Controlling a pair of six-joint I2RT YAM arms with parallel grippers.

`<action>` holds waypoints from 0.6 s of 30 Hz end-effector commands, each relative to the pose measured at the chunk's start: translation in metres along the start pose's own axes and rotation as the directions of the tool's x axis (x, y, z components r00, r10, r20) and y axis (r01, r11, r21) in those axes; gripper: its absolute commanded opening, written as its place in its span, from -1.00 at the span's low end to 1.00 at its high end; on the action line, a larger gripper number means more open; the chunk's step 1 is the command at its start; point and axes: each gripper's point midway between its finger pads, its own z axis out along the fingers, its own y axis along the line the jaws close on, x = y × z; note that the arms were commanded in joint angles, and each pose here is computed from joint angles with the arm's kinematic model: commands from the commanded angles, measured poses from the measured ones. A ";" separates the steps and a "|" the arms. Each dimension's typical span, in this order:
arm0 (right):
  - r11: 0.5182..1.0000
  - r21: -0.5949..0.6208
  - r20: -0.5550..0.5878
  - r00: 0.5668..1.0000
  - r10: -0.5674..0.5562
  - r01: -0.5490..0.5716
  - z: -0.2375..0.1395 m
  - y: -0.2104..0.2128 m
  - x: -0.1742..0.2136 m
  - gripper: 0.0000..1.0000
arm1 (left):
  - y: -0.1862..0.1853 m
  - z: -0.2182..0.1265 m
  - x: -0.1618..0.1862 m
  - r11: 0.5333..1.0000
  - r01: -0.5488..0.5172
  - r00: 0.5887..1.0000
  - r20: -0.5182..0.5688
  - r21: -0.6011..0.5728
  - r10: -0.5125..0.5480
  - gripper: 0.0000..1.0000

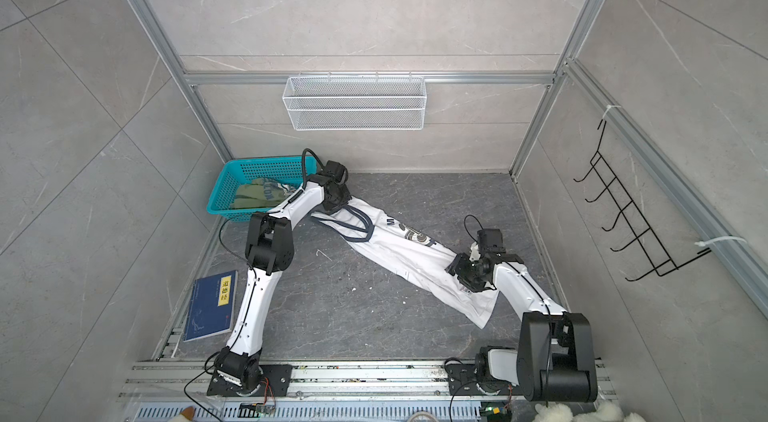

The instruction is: Fold and stack the tank tops

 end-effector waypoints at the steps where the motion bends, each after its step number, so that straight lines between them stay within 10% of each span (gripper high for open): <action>1: 1.000 0.021 -0.009 1.000 -0.013 0.014 0.004 -0.006 0.005 0.17 | -0.025 -0.016 -0.037 0.994 -0.009 0.995 0.096 0.106 -0.001 -0.71; 18: 0.994 0.107 -0.029 0.999 0.023 -0.020 0.014 -0.028 0.013 0.17 | -0.010 0.018 -0.061 0.981 0.058 0.994 0.080 0.184 -0.074 -0.47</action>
